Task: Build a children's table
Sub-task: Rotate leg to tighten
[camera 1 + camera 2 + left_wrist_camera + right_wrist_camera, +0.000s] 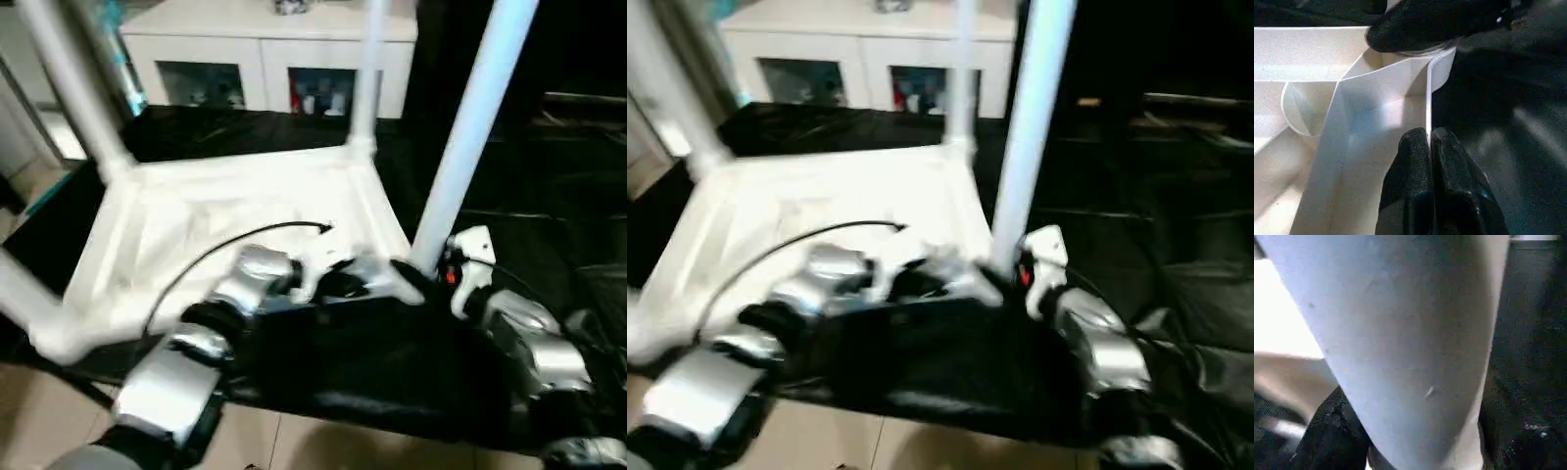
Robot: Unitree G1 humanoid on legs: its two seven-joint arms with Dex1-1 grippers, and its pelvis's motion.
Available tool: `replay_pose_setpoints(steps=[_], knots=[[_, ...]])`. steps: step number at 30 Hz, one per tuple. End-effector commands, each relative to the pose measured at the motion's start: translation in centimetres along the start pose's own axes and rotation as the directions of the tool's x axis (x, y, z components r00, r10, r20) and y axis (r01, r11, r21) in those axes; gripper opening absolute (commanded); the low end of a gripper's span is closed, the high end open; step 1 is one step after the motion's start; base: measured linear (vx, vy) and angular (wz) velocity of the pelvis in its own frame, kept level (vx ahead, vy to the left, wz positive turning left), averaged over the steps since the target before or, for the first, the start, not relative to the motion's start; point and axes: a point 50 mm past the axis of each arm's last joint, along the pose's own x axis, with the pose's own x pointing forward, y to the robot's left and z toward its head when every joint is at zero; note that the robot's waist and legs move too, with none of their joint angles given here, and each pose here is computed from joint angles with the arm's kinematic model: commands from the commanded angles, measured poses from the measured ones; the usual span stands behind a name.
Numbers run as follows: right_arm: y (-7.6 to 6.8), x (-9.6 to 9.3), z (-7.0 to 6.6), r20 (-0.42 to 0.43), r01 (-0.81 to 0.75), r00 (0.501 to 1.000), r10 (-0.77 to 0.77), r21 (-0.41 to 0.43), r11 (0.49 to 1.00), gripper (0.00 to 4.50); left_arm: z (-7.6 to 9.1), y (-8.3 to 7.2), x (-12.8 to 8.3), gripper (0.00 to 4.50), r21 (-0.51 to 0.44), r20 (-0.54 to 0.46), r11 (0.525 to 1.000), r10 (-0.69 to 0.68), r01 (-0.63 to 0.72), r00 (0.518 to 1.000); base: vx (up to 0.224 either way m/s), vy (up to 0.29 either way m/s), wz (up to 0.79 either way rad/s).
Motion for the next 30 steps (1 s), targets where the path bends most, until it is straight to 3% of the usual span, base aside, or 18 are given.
replay_pose_setpoints(steps=[1,6,7,8,16,17,19,20,25,26,30], knots=[[1.4,0.5,-3.5,-0.145,0.075,0.987,-0.066,0.055,0.996,2.54,2.0,0.1,1.2,0.0,-0.005,0.05,0.996,0.085,-0.085,0.995,0.0,0.0,0.0],[2.2,1.8,-3.2,-0.128,0.161,0.98,-0.153,0.061,0.985,2.54,2.7,-0.5,2.2,0.0,-0.002,0.058,0.994,0.107,-0.107,0.993,0.0,0.0,0.0],[3.0,2.0,-2.7,-0.095,0.076,0.993,-0.075,0.011,0.997,3.1,2.6,-0.6,2.3,0.0,0.011,0.053,0.997,0.082,-0.083,0.995,0.0,0.0,0.0],[3.0,2.0,-2.7,-0.095,0.076,0.993,-0.075,0.011,0.997,3.24,2.6,-0.6,2.3,0.0,0.011,0.053,0.997,0.082,-0.083,0.995,0.0,0.0,0.0],[2.7,1.1,-1.2,-0.046,-0.154,0.987,0.152,-0.044,0.987,3.74,1.6,-0.2,0.9,0.0,0.041,0.036,0.999,-0.003,0.002,0.999,0.0,0.0,0.0],[2.3,0.1,-0.9,-0.069,-0.29,0.956,0.284,-0.09,0.953,3.74,1.2,-0.2,0.2,0.0,0.059,0.043,0.996,-0.069,0.067,0.997,0.0,0.0,0.0],[2.1,-0.5,-0.8,-0.087,-0.349,0.936,0.341,-0.11,0.931,3.74,1.0,-0.2,-0.2,0.0,0.065,0.047,0.993,-0.104,0.101,0.993,0.0,0.0,0.0],[1.7,-1.7,-0.6,-0.118,-0.45,0.891,0.437,-0.123,0.884,3.74,0.6,-0.3,-1.0,0.0,0.085,0.044,0.981,-0.178,0.174,0.983,0.0,0.0,0.0],[1.2,-2.9,-0.3,-0.152,-0.527,0.847,0.509,-0.127,0.84,3.74,0.0,-0.3,-2.1,0.0,0.092,0.048,0.961,-0.266,0.261,0.963,0.0,0.0,0.0],[1.0,-3.7,-0.3,-0.181,-0.576,0.814,0.552,-0.126,0.808,3.74,-0.4,-0.4,-2.8,0.0,0.093,0.042,0.944,-0.323,0.318,0.946,0.0,0.0,0.0],[0.8,-4.8,-0.3,-0.216,-0.639,0.763,0.609,-0.113,0.761,3.74,-1.4,-0.4,-4.3,0.0,0.092,-0.012,0.913,-0.398,0.398,0.917,0.0,0.0,0.0]])
